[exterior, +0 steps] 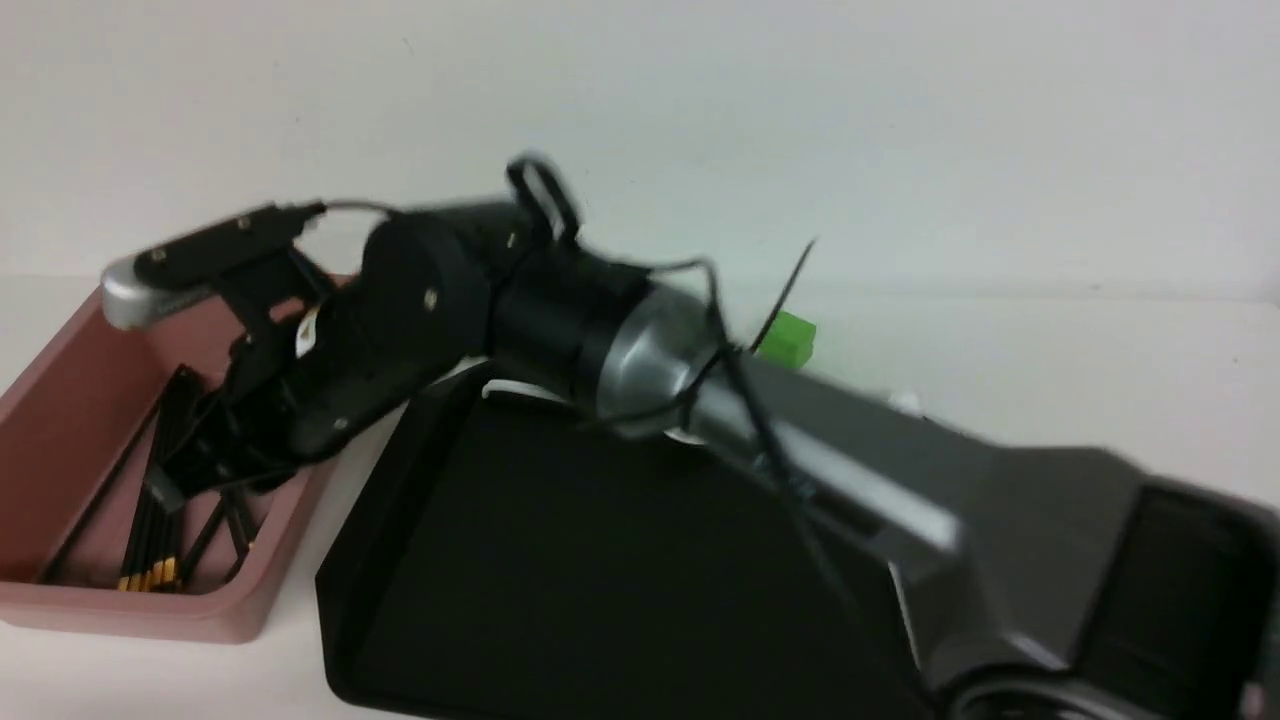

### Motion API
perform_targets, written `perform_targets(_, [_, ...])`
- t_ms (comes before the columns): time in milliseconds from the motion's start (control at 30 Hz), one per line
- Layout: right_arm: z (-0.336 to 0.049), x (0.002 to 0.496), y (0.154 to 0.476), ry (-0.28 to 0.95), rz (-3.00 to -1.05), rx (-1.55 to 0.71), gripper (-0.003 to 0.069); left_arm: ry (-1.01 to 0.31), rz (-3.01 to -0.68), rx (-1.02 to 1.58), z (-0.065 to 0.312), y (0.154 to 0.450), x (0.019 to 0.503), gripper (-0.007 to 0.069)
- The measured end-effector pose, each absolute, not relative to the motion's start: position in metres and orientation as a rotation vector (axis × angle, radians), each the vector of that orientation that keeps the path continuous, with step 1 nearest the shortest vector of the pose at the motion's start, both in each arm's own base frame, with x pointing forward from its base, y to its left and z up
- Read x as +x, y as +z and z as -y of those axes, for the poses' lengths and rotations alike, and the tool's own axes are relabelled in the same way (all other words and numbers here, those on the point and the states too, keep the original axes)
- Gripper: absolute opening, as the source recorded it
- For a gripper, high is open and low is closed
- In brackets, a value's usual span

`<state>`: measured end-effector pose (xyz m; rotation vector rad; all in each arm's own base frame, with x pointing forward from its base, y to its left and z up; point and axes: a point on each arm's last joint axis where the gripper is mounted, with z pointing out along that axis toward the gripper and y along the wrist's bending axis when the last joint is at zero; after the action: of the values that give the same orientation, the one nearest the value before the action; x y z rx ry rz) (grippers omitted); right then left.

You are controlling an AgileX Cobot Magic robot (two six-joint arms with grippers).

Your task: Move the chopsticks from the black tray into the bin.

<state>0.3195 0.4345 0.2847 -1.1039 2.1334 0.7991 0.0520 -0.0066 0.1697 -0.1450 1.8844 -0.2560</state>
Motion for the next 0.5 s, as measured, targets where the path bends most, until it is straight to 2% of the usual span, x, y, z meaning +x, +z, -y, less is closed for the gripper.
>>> perform_targets(33, [-0.424,0.314,0.304,0.768,-2.137,-1.132,0.0148,-0.256,-1.884,-0.145,0.007,0.17,0.052,0.0239])
perform_targets(67, [-0.424,0.314,0.304,0.768,-2.137,-1.132,0.0144,-0.256,-1.884,-0.145,0.007,0.17,0.052,0.0239])
perform_targets(100, [-0.407,0.306,0.331,0.72,-2.14,-1.184,0.0113,-0.256,-1.884,-0.145,0.007,0.17,0.052,0.0239])
perform_targets(133, [-0.404,0.305,0.335,0.713,-2.139,-1.189,0.0109,-0.256,-1.884,-0.145,0.007,0.17,0.052,0.0239])
perform_targets(233, [-0.366,0.285,0.387,0.591,-2.139,-1.252,0.0052,-0.256,-1.884,-0.145,0.007,0.17,0.052,0.0239])
perform_targets(333, [-0.328,0.267,0.44,0.473,-2.068,-1.211,0.0012,-0.256,-1.884,-0.145,0.007,0.17,0.052,0.0239])
perform_targets(500, [-0.279,0.242,0.497,0.378,-1.968,-1.066,0.0003,-0.254,-1.884,-0.143,0.006,0.17,0.052,0.0239])
